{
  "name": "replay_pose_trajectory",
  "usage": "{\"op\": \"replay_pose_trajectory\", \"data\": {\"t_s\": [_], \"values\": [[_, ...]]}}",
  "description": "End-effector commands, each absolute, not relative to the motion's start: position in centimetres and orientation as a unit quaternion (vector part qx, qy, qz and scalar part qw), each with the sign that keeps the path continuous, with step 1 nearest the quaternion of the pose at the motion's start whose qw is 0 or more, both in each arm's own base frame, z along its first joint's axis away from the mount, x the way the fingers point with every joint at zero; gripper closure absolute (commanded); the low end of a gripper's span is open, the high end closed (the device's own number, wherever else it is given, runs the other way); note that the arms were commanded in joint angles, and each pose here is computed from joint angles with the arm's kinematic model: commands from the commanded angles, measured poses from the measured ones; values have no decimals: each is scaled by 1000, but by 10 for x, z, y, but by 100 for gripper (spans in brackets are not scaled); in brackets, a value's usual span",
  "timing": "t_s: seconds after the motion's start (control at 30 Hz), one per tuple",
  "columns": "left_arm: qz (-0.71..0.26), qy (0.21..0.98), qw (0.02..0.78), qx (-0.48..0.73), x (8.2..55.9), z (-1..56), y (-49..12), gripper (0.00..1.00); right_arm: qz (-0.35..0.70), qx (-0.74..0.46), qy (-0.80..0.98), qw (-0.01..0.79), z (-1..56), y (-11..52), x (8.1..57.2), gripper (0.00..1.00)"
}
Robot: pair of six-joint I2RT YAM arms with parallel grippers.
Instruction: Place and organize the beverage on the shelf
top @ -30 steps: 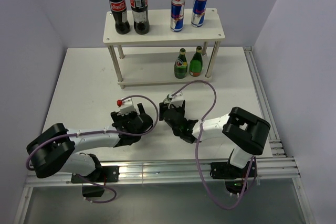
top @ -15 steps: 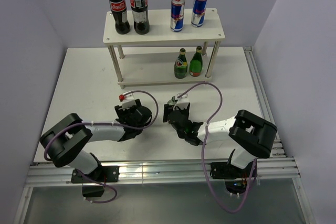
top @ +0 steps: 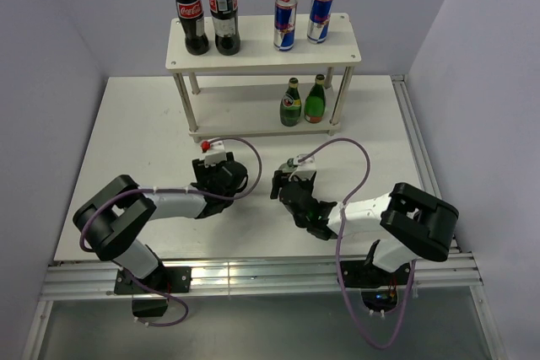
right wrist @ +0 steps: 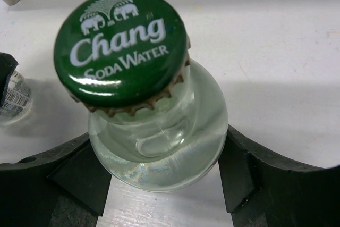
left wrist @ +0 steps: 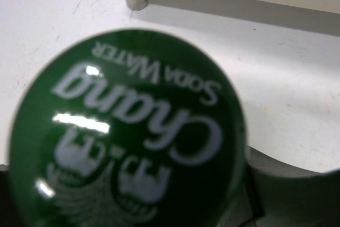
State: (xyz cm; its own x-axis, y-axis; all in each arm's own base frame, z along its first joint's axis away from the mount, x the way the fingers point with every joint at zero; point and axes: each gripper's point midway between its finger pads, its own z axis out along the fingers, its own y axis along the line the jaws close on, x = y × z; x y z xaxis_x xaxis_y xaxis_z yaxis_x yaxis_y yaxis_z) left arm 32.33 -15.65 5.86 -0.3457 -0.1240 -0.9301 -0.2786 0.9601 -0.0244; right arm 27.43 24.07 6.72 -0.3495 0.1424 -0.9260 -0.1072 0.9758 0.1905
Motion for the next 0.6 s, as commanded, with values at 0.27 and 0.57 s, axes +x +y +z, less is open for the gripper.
{"op": "replay_pose_trajectory", "data": {"t_s": [0.27, 0.57], "values": [[29, 766, 627, -137, 392, 159, -179, 100, 138, 73, 788, 596, 84, 231, 278, 100], [20, 757, 638, -142, 448, 180, -175, 100, 144, 70, 791, 590, 76, 236, 278, 100]]}}
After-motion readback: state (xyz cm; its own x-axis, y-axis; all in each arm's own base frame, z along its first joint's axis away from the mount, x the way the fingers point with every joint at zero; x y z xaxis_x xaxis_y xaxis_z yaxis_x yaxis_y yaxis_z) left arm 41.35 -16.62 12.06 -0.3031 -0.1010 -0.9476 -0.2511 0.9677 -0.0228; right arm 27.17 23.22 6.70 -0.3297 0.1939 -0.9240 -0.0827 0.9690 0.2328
